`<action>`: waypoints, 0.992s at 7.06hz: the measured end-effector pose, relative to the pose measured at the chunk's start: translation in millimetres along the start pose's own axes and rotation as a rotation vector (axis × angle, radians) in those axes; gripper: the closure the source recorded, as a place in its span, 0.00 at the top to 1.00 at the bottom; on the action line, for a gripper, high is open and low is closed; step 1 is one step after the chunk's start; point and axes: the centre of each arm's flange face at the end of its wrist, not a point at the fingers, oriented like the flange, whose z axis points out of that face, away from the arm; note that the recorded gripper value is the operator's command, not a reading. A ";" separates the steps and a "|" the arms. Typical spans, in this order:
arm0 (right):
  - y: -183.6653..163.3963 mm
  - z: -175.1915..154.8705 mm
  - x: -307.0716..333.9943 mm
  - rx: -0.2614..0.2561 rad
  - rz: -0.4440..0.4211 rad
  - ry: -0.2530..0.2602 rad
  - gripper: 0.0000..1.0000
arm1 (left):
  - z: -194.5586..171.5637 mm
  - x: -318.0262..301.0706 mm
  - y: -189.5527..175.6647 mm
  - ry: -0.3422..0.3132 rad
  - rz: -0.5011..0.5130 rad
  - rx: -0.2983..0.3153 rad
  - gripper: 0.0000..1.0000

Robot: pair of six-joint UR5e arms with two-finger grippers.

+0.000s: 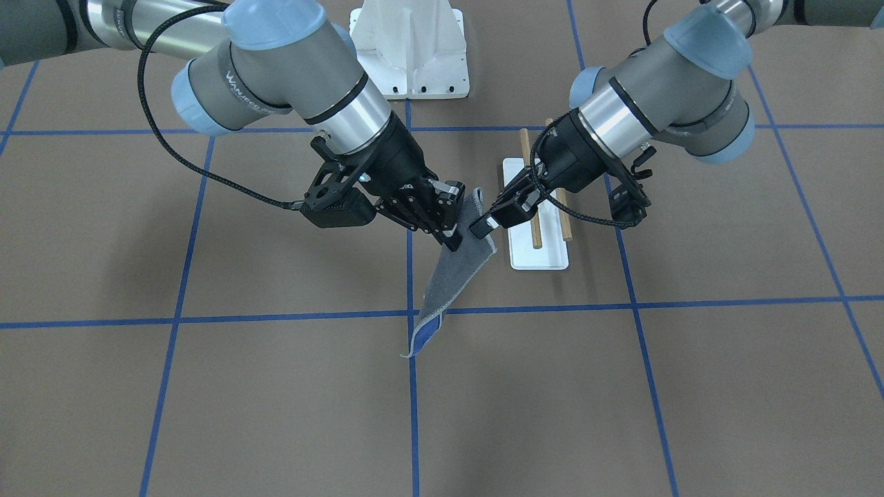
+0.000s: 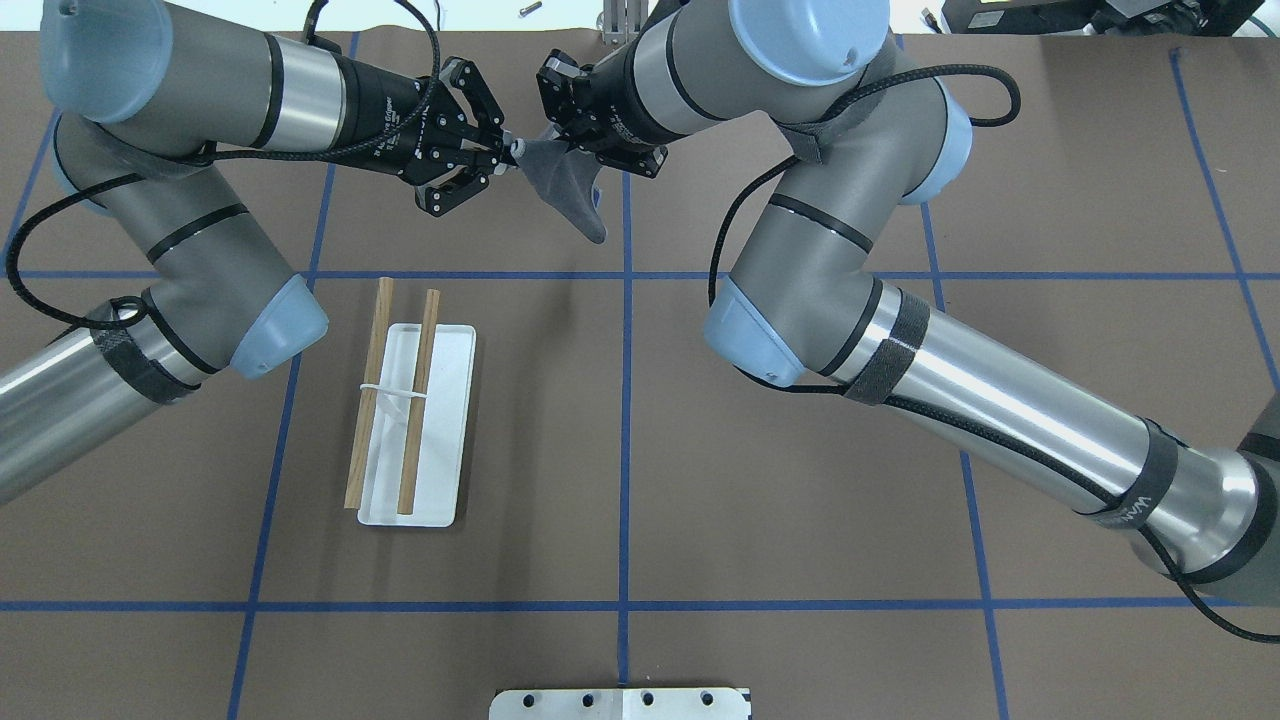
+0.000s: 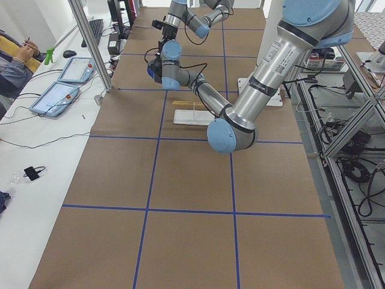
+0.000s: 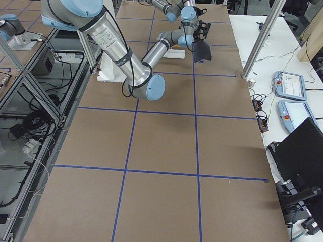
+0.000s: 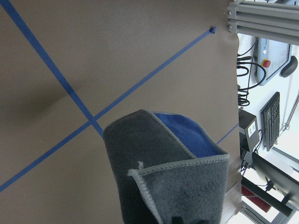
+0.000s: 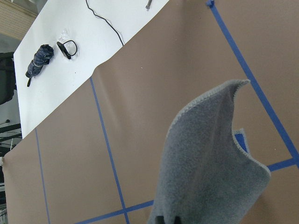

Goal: Hang towel on rack

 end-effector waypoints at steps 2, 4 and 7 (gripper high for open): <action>-0.8 -0.2 0.3 0.001 0.001 0.000 1.00 | -1.3 0.5 1.7 0.007 0.009 -0.007 0.00; -1.7 -3.2 10.9 0.000 -0.005 0.004 1.00 | -3.5 0.7 4.4 0.020 0.068 -0.023 0.00; -9.4 -30.9 63.8 0.009 -0.095 0.016 1.00 | -9.5 -4.5 12.2 0.033 0.284 -0.049 0.00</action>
